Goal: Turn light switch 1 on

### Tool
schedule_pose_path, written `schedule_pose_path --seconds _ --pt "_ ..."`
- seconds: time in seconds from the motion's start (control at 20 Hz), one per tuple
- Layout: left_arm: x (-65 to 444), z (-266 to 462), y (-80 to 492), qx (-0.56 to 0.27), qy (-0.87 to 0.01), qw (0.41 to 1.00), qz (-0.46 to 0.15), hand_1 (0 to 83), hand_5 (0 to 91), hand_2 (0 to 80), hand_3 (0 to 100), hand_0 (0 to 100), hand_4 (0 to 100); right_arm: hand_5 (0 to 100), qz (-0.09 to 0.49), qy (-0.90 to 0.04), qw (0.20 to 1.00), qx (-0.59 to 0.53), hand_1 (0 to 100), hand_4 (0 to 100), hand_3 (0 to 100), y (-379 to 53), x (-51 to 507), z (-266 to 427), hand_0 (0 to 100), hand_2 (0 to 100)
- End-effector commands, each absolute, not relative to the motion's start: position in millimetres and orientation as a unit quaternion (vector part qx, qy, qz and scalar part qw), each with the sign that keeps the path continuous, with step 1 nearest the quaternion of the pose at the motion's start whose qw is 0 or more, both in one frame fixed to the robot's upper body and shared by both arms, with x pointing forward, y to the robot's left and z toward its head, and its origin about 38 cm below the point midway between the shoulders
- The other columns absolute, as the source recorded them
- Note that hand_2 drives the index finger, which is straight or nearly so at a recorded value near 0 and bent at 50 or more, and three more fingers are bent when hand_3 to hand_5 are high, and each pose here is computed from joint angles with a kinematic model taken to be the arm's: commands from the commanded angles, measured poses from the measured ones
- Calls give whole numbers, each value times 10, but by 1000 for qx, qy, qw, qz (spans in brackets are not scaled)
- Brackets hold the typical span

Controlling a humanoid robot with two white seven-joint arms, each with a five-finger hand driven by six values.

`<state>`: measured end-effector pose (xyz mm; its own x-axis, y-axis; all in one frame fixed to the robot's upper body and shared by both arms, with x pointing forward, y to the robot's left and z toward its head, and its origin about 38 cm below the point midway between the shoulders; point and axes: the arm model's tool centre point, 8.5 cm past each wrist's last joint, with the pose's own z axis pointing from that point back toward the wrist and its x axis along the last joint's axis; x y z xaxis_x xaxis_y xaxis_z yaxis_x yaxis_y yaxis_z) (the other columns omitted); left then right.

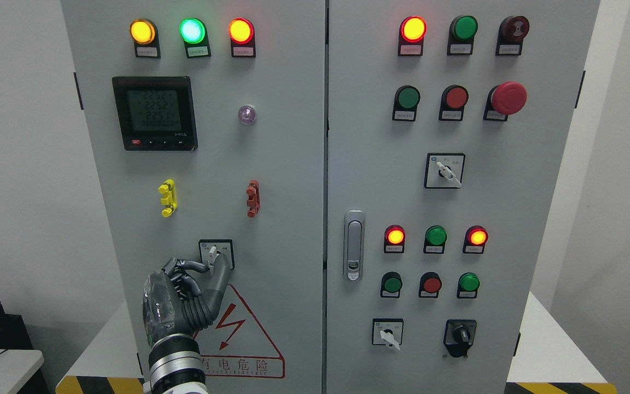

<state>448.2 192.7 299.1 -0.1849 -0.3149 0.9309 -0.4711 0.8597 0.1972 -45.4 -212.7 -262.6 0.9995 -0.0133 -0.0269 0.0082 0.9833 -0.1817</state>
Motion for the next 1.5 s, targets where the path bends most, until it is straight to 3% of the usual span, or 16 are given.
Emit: schedule_pose_path --seconds 0.0,1.45 --pt "4492 3036 1900 255 -770 582 65 557 849 602 1000 162 1000 0 8 12 996 -90 389 0 0 -2124 -446 -2627 120 0" --pt "4487 3024 1915 265 -756 594 70 541 848 638 1000 161 1000 0 8 12 996 -89 389 0 0 -2114 -446 -2627 120 0"
